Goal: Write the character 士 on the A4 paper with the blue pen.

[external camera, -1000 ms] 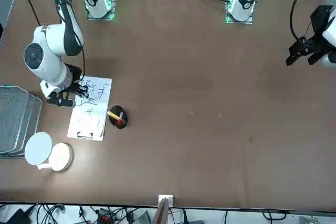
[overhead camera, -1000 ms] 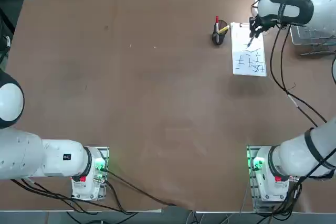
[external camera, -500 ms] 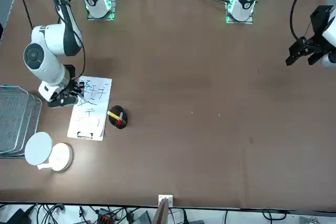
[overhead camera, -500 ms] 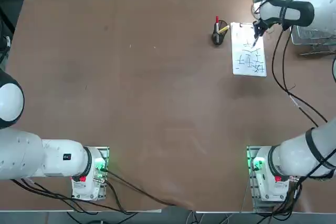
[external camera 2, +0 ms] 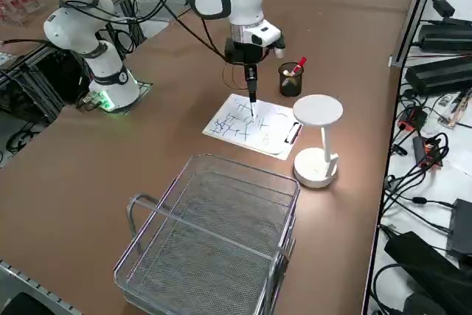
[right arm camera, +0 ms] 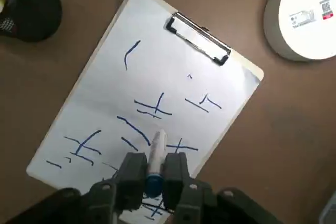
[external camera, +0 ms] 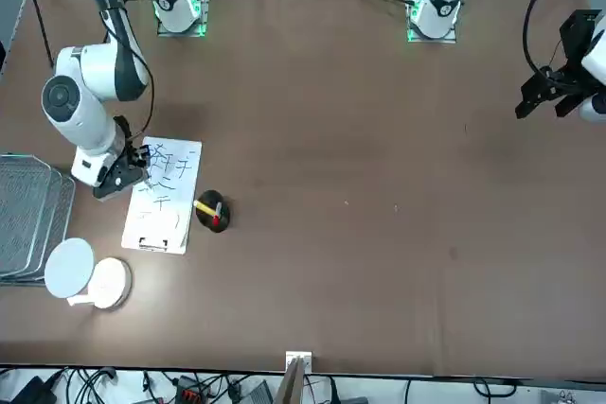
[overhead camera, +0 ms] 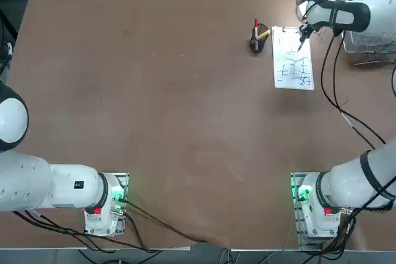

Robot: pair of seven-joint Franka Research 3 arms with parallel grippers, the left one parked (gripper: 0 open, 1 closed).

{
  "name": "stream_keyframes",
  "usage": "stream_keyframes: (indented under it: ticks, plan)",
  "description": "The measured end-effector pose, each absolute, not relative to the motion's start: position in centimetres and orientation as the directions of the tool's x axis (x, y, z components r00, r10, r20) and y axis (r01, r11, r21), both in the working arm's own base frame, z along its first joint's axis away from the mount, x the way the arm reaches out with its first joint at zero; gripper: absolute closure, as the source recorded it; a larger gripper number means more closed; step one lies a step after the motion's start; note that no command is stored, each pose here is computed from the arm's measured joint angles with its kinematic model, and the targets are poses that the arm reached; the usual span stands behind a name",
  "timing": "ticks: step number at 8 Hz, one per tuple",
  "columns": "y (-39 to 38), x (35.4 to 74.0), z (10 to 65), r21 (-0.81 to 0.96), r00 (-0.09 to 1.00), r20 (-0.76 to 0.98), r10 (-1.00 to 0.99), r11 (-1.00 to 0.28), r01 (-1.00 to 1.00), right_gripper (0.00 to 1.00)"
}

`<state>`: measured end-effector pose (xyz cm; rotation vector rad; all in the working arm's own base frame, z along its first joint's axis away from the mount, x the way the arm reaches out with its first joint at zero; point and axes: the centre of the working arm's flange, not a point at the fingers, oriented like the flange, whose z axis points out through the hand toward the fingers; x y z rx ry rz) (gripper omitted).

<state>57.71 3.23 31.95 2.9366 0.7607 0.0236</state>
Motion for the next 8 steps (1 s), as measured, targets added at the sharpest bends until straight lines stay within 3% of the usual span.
stream_keyframes:
  ticks: [8]
  plan:
    - [3.3, 57.0, 29.4, 0.100, 0.860, -0.012, 0.511, -0.855, 0.509, 0.79]
